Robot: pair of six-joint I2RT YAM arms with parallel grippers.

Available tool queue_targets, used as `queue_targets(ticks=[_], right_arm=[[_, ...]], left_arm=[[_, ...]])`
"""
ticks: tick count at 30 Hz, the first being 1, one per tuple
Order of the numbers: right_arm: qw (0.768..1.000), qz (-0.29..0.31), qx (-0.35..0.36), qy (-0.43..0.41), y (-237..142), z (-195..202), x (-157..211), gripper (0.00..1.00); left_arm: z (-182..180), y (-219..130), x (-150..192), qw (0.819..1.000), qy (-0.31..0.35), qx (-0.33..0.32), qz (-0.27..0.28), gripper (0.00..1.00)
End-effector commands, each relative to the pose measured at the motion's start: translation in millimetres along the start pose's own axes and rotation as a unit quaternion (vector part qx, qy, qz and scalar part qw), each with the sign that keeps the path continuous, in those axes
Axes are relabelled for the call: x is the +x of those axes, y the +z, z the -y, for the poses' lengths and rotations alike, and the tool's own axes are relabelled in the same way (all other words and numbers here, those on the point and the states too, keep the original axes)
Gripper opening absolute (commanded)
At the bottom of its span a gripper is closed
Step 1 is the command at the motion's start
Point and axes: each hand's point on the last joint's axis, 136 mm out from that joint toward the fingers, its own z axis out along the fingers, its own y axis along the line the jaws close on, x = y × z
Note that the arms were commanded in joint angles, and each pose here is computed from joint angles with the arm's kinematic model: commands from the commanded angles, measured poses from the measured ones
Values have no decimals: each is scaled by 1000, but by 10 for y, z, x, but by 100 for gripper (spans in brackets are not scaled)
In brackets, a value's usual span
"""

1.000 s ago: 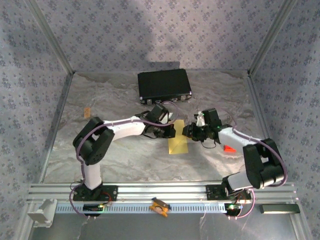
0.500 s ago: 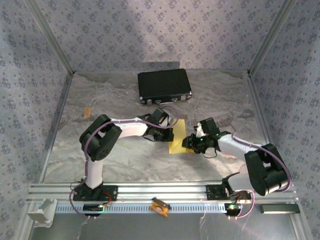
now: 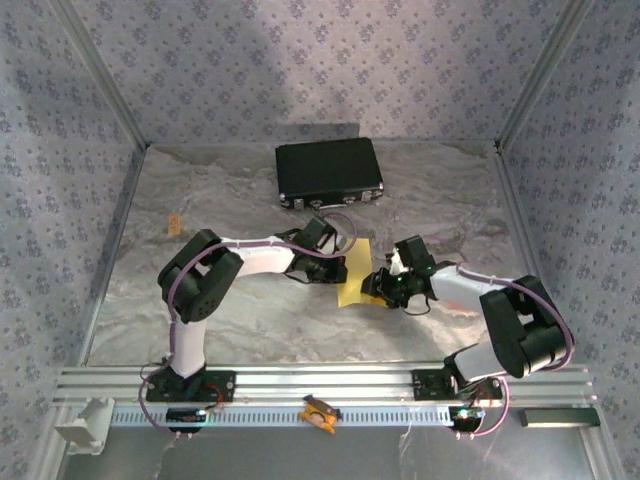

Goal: Fold a paper plane with a square sheet of paper (pick it up from the middle)
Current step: Turn over the paper at the center of the table.

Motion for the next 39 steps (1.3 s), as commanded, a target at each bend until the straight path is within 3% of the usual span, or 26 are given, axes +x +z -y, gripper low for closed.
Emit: queue_targets(ticks=[1,12,39], right_arm=[[1000,16,-25,-1,32,-139,-130,46],[997,31,-64,-17,-26,-280,-430,53],[993,35,-110,1,37,-128,-604,37]], left_arm=[[-194,28,268,999,-12,-33,-41,5],[-162,20,256,999,-12,-25,-37,5],[-80,-7,209,1000,-14,-3,-20,6]])
